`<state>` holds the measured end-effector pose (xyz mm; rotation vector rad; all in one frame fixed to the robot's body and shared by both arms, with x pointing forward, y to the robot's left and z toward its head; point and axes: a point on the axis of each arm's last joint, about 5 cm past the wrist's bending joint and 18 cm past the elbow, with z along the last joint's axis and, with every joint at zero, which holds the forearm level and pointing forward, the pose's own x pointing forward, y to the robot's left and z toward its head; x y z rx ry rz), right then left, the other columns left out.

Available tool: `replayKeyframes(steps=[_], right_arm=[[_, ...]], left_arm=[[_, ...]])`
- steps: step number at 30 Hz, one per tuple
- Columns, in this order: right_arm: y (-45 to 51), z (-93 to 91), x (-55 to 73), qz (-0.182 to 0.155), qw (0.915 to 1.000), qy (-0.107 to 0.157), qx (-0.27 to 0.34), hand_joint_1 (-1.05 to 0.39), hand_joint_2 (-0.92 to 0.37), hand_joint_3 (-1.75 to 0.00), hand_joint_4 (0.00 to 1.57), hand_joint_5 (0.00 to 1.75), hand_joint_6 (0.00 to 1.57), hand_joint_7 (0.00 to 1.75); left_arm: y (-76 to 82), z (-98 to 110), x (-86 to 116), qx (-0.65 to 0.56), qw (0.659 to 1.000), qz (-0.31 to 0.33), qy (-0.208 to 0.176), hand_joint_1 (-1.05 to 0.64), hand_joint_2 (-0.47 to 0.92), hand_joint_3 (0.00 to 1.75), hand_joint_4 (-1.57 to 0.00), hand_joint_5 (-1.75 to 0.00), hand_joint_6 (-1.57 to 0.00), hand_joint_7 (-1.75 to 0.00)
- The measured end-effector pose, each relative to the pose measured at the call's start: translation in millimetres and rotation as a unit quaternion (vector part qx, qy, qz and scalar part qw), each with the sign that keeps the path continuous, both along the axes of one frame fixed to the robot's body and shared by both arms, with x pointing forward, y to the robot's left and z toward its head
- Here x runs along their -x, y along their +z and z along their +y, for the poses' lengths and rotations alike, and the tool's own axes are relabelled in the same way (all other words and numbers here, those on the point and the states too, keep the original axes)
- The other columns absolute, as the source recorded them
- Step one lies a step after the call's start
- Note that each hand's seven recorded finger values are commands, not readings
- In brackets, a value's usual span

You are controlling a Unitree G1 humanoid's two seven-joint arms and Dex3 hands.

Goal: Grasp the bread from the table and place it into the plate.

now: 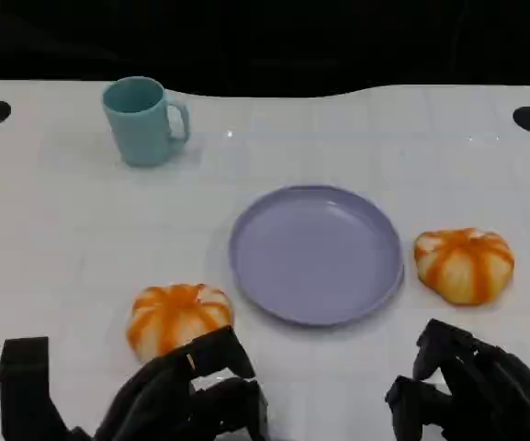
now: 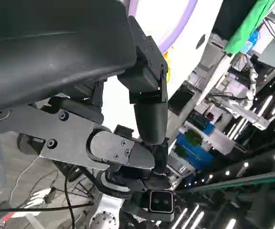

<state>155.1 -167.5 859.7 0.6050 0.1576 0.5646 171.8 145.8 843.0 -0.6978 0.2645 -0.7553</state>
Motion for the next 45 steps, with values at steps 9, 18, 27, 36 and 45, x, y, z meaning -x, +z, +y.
replayKeyframes(steps=[9, 18, 27, 36, 45], right_arm=[[-0.2, -0.1, 0.5, 0.002, 1.0, -0.002, 0.001, -0.69, -0.92, -0.16, 0.87, 1.63, 0.76, 1.36], [-0.2, -0.1, 0.5, 0.003, 1.0, -0.003, 0.001, -0.7, -0.92, -0.15, 0.87, 1.64, 0.77, 1.37], [-0.1, -0.1, 0.5, 0.002, 1.0, -0.003, 0.001, -0.69, -0.92, -0.16, 0.87, 1.62, 0.77, 1.36], [-0.1, 0.1, 0.5, 0.003, 1.0, -0.003, 0.001, -0.7, -0.92, -0.16, 0.87, 1.63, 0.77, 1.37], [-0.2, 0.1, 0.6, 0.003, 1.0, -0.003, 0.001, -0.69, -0.92, -0.17, 0.87, 1.63, 0.76, 1.36]], left_arm=[[0.5, -0.2, -0.1, 0.0, 1.0, -0.001, 0.0, -0.43, 0.89, 0.0, -0.6, -1.74, -0.61, -1.35], [0.6, -0.2, -0.1, 0.0, 1.0, 0.0, 0.001, -0.44, 0.88, 0.0, -0.59, -1.74, -0.61, -1.35], [0.5, -0.1, -0.1, 0.0, 1.0, 0.0, 0.001, -0.43, 0.89, 0.0, -0.59, -1.74, -0.6, -1.36], [0.5, 0.0, -0.1, 0.0, 1.0, 0.0, 0.002, -0.46, 0.88, 0.0, -0.6, -1.72, -0.6, -1.35], [1.0, 2.1, -0.4, 0.007, 1.0, -0.005, 0.009, -0.51, 0.86, 0.0, -0.57, -1.71, -0.55, -1.38]])
